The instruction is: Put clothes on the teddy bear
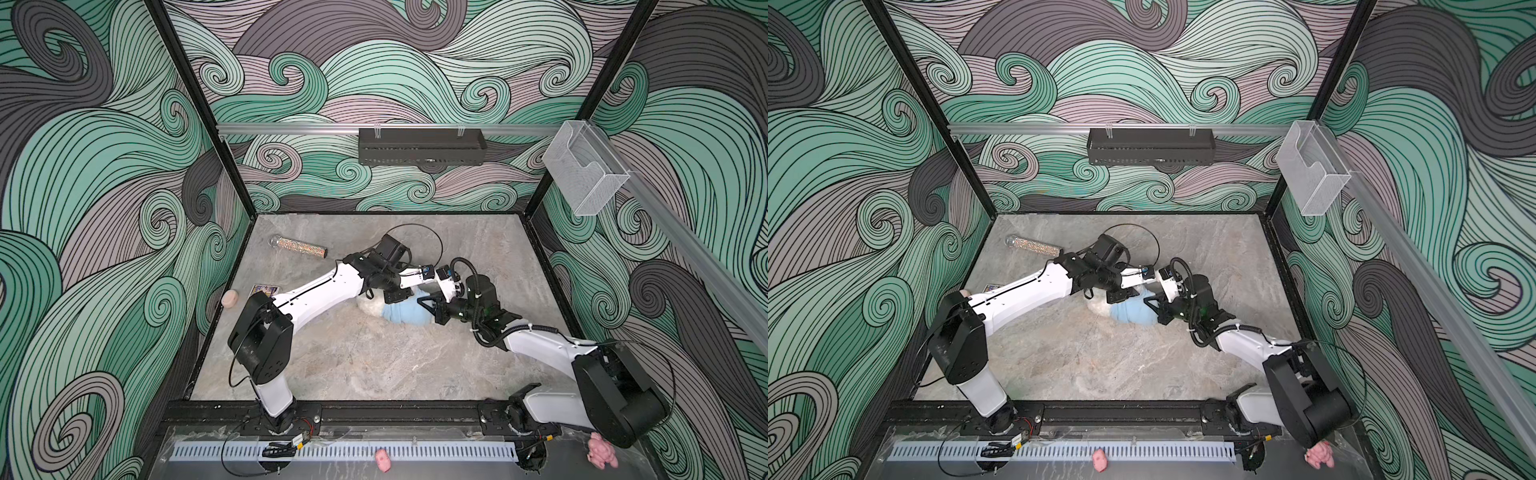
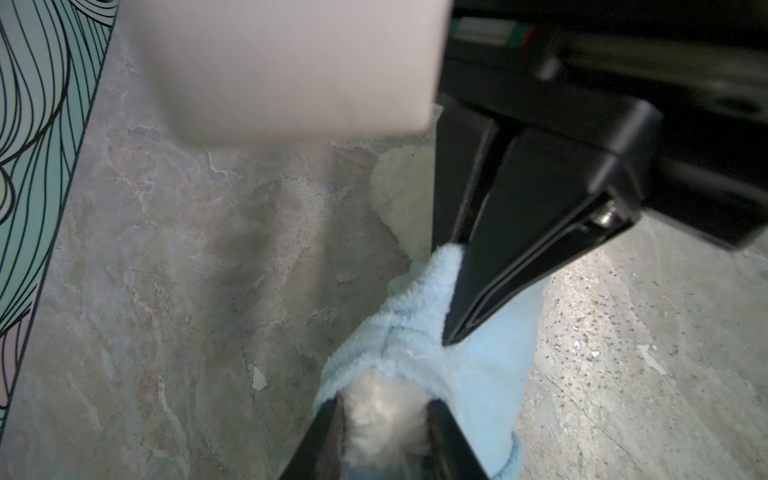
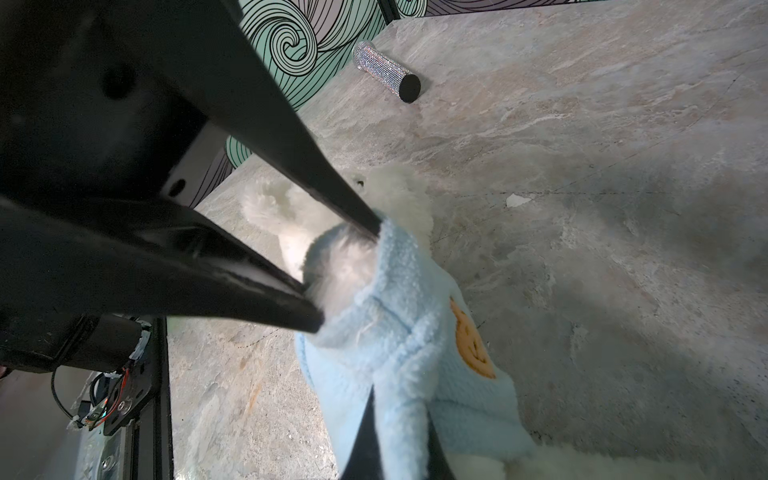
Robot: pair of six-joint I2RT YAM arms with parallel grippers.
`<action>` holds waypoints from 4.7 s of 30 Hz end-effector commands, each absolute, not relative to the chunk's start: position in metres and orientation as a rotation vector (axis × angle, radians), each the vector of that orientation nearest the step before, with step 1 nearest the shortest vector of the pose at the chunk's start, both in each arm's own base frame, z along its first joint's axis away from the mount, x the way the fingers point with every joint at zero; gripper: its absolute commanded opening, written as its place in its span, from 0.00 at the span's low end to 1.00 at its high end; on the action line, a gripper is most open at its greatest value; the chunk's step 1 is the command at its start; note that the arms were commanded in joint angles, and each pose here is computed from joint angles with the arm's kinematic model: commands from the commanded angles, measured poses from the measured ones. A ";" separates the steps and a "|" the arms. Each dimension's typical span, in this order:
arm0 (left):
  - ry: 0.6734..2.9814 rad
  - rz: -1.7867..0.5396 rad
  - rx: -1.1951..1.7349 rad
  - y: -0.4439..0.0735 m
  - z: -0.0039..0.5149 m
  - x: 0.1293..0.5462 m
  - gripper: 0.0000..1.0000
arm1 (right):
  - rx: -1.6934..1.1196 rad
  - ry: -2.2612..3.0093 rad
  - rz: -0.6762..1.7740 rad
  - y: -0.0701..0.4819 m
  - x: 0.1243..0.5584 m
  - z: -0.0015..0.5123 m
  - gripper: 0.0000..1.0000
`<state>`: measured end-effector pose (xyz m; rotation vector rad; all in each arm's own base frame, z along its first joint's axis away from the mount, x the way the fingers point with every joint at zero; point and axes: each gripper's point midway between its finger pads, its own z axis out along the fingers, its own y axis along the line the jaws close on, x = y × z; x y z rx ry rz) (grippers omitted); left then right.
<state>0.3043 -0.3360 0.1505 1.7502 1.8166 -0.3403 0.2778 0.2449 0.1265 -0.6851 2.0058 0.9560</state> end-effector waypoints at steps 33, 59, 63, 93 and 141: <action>1.606 -1.258 0.886 -0.328 0.258 0.285 0.00 | -0.254 2.116 0.783 0.204 0.302 0.097 0.04; 1.703 -1.449 0.442 -0.286 0.242 0.292 0.00 | -0.432 2.044 0.661 0.201 0.304 0.116 0.00; 1.986 -1.012 0.792 -0.291 0.181 0.275 0.00 | -0.547 1.946 0.752 0.215 0.290 0.135 0.00; 1.770 -0.606 1.557 -0.342 0.199 0.270 0.25 | -0.753 1.853 0.863 0.234 0.266 0.143 0.00; 1.766 -1.045 0.985 -0.350 0.244 0.289 0.00 | -0.454 1.900 0.713 0.196 0.281 0.143 0.10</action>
